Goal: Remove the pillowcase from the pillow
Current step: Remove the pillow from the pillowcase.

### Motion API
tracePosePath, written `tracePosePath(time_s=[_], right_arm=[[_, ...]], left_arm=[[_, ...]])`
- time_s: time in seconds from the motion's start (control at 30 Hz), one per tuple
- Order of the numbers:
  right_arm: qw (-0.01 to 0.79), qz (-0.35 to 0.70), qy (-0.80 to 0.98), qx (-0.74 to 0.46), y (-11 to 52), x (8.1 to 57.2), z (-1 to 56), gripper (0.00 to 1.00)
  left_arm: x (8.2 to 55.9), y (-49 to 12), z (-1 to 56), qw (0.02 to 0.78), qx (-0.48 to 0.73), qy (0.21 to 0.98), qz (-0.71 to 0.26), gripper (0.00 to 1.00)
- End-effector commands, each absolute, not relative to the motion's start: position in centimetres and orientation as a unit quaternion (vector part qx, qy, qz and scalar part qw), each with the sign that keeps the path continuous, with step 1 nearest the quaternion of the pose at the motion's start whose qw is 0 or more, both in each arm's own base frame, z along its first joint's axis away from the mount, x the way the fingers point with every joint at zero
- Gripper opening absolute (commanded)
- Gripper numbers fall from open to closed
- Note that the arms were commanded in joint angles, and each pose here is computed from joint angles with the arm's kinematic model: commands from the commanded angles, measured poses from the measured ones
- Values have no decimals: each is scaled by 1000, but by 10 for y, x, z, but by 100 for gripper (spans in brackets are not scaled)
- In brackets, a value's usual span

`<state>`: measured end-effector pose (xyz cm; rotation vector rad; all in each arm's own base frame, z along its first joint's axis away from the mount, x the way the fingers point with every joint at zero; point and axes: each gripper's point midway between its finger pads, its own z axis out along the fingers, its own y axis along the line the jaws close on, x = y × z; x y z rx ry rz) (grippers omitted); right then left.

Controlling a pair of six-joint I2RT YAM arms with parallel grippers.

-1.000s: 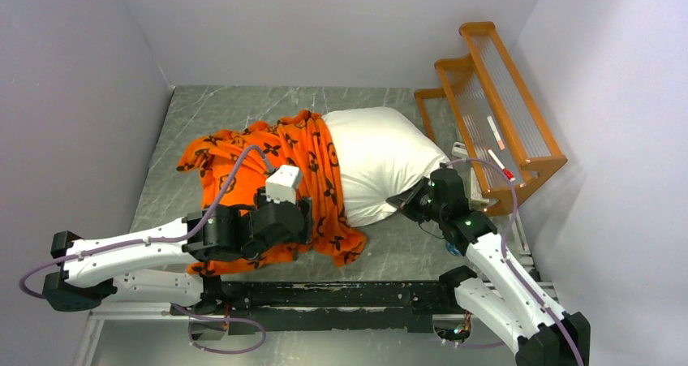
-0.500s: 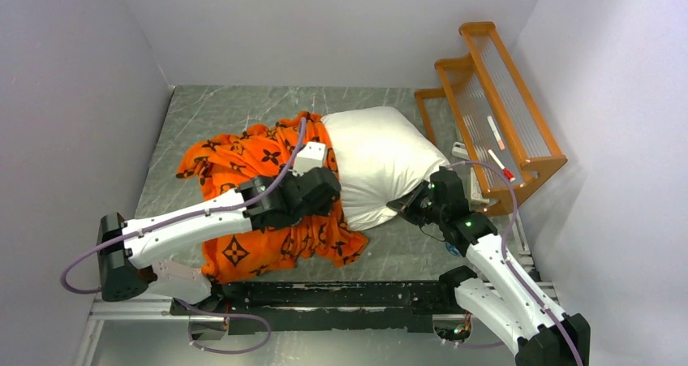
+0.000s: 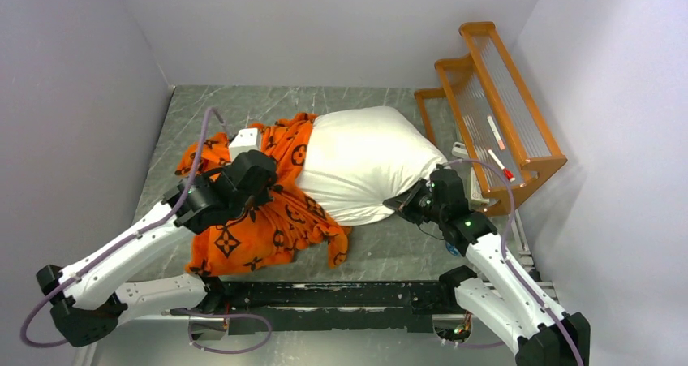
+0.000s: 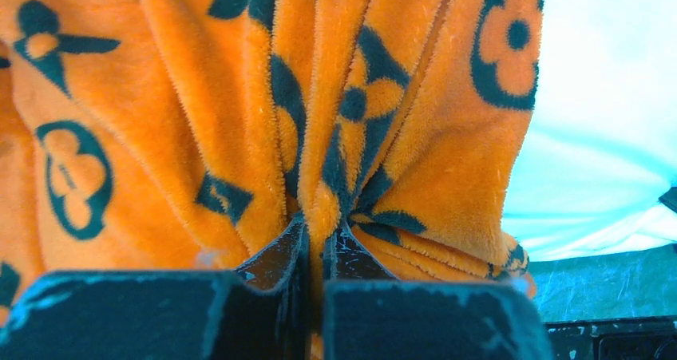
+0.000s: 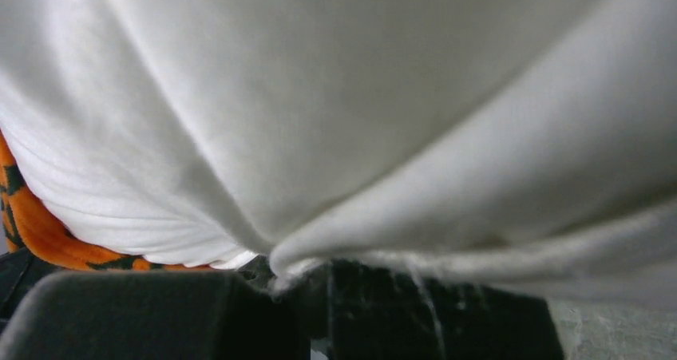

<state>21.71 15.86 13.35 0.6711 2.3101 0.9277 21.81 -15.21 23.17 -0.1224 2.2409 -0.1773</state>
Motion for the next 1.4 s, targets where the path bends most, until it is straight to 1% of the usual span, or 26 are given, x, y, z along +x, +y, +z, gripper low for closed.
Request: tracePosePath(time_s=[0.0,0.07,0.13,0.17,0.27,0.33,0.4,0.43,0.5,0.63,0.67,0.77,0.83,0.9,0.97,1.0,1.03,1.07,1.1,1.13,1.17,1.2,1.27,1.3,1.33,1.37], right_arm=[[283,274,879,268,134,218,111,0],[285,286,880,251,139,219,117,0],[289,303,878,233,145,221,126,0],[290,309,878,223,148,221,130,0],[298,324,875,199,152,219,143,0],[309,325,873,192,150,217,150,0],[318,324,871,191,147,215,153,0],[321,323,869,191,146,214,154,0],[324,324,868,191,145,212,156,1],[328,329,867,180,145,208,163,5],[332,325,868,176,144,208,165,6],[346,308,871,166,137,207,175,9],[358,307,868,156,135,206,187,13],[372,312,862,145,135,205,203,17],[393,309,853,150,129,204,220,24],[408,306,846,154,125,205,230,30],[425,307,837,155,122,205,241,37],[444,310,827,154,119,205,252,45],[460,317,815,152,118,204,264,52],[477,327,803,147,118,203,277,60],[492,337,791,139,119,203,290,65],[503,348,781,127,121,202,302,68],[519,365,766,105,128,204,323,70],[521,373,762,95,132,207,331,72],[519,379,762,85,137,211,336,72],[511,384,765,73,144,216,339,72]], left_arm=[[207,-87,235,443,-58,894,37,5],[207,-105,230,434,-22,900,-2,6],[205,-128,227,424,21,904,-51,14],[205,-140,229,421,38,903,-77,23],[207,-164,251,432,59,889,-138,61],[214,-169,276,459,59,873,-152,76],[225,-169,302,489,57,858,-145,86],[232,-170,319,506,59,849,-142,89],[246,-176,332,519,75,843,-120,93],[288,-180,326,509,72,857,-39,97],[299,-183,321,505,70,859,-38,97],[336,-197,293,488,78,865,-86,97],[353,-197,265,453,74,883,-97,96],[357,-193,232,412,73,905,-80,92],[352,-185,201,379,67,921,-57,91],[345,-183,186,366,68,927,-57,89],[338,-181,176,357,67,930,-62,85],[327,-179,162,344,69,934,-69,78],[318,-180,156,339,73,935,-81,68],[313,-182,161,346,74,930,-99,60],[302,-181,154,339,78,931,-111,51],[294,-183,153,338,85,929,-126,40],[277,-185,153,335,109,923,-154,17],[269,-186,154,333,120,920,-167,9],[260,-188,156,331,131,916,-183,5],[251,-191,158,330,146,910,-202,5]])
